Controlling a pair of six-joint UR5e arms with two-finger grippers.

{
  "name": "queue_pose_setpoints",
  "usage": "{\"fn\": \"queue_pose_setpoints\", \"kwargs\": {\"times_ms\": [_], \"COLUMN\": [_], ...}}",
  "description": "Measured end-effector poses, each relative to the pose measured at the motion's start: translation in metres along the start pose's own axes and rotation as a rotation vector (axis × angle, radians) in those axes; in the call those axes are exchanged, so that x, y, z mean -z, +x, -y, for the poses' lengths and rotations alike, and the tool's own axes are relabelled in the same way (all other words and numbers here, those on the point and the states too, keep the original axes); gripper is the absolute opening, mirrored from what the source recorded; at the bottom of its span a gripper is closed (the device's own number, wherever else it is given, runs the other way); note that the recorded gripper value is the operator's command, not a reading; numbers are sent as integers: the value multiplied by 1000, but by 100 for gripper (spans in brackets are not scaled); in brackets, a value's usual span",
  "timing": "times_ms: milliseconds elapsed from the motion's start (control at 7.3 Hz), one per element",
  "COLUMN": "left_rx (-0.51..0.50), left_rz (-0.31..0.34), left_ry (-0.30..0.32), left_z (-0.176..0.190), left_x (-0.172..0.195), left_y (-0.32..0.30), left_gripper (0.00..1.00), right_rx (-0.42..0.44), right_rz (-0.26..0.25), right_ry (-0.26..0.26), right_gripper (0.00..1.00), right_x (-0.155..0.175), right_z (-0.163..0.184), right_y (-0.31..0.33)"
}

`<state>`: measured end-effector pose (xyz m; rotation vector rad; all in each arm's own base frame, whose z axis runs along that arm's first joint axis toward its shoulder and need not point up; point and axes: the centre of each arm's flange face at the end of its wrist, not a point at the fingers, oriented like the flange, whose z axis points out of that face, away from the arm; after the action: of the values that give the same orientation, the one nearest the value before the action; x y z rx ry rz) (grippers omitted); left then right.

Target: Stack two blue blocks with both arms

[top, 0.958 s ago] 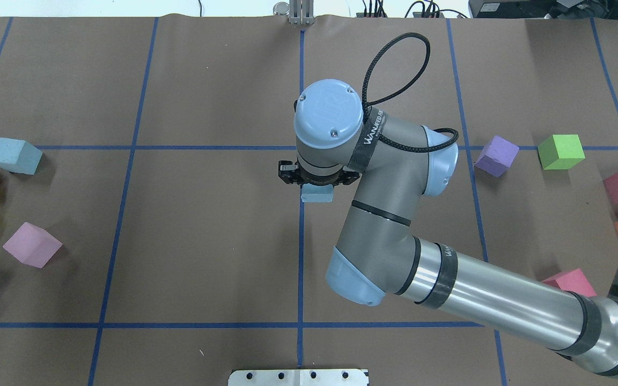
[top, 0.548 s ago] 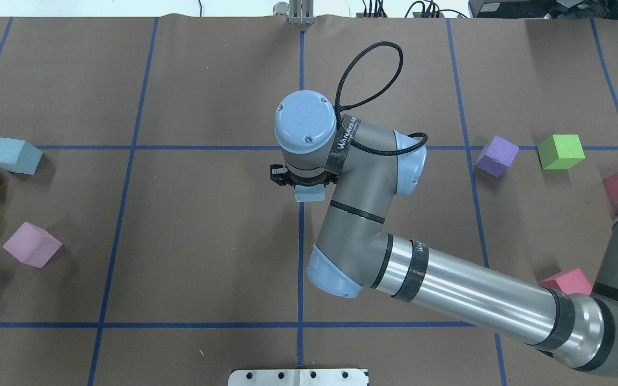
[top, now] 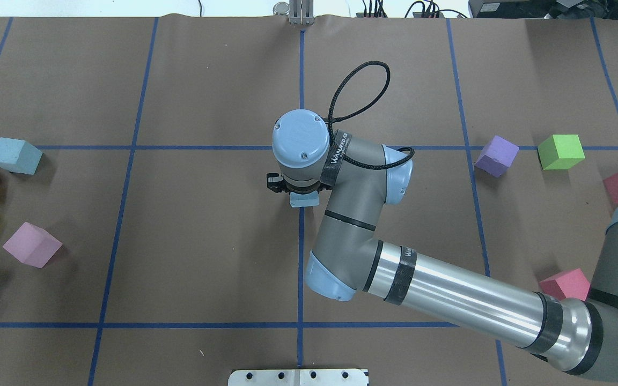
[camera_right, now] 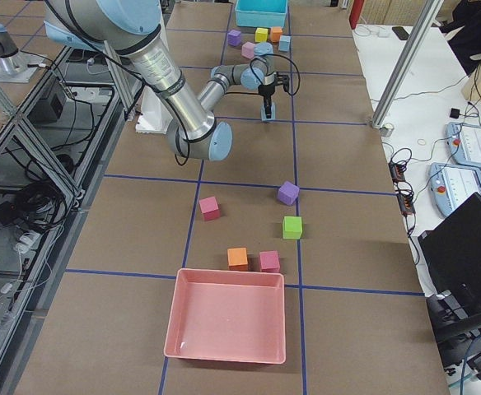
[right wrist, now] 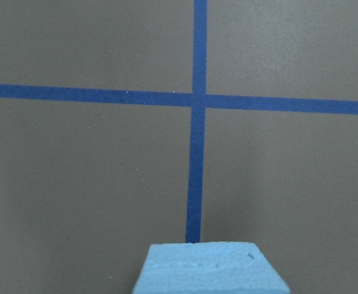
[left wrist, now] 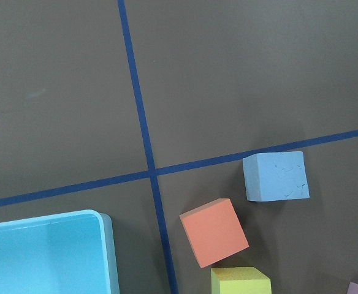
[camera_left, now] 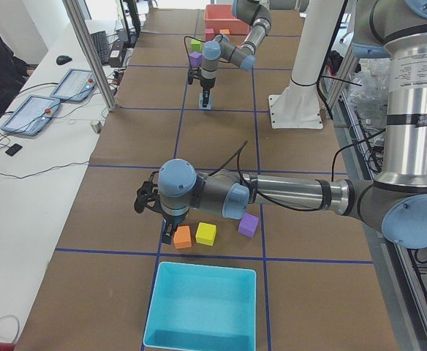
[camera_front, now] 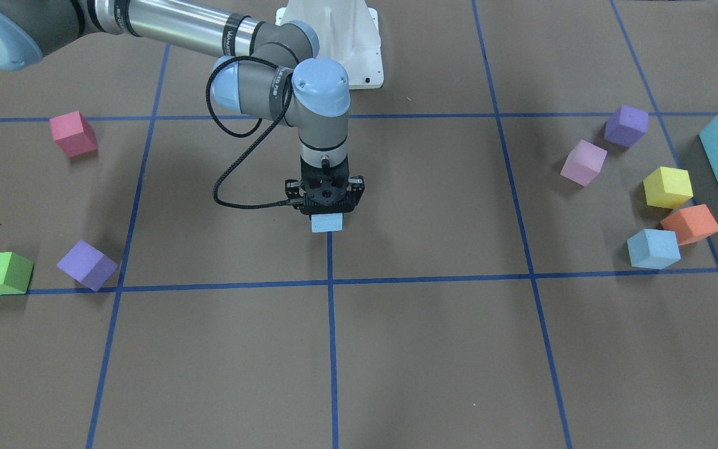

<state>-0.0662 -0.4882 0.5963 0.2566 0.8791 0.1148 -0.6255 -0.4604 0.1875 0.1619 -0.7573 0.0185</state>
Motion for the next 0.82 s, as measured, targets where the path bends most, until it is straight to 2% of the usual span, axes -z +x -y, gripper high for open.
{"fn": "queue_pose_setpoints", "kwargs": {"times_ms": [137, 274, 411, 548, 821], "left_rx": [0, 0, 1, 1, 2], "left_rz": [0, 0, 0, 0, 0], "left_ry": [0, 0, -1, -1, -2], "left_z": [0, 0, 0, 0, 0], "left_x": [0, 0, 0, 0, -1], "left_y": [0, 0, 0, 0, -1], "left_gripper": [98, 98, 98, 98, 98], "right_rx": [1, 1, 2, 2, 7], "right_rz": [0, 1, 1, 1, -2], "right_ry": [-2, -4, -5, -5, -1], "right_gripper": [59, 78, 92, 99, 100], "right_x": [-2, -3, -4, -5, -5], "right_z": [-3, -5, -6, -6, -7], "right_y": [-1, -3, -3, -3, -3]}}
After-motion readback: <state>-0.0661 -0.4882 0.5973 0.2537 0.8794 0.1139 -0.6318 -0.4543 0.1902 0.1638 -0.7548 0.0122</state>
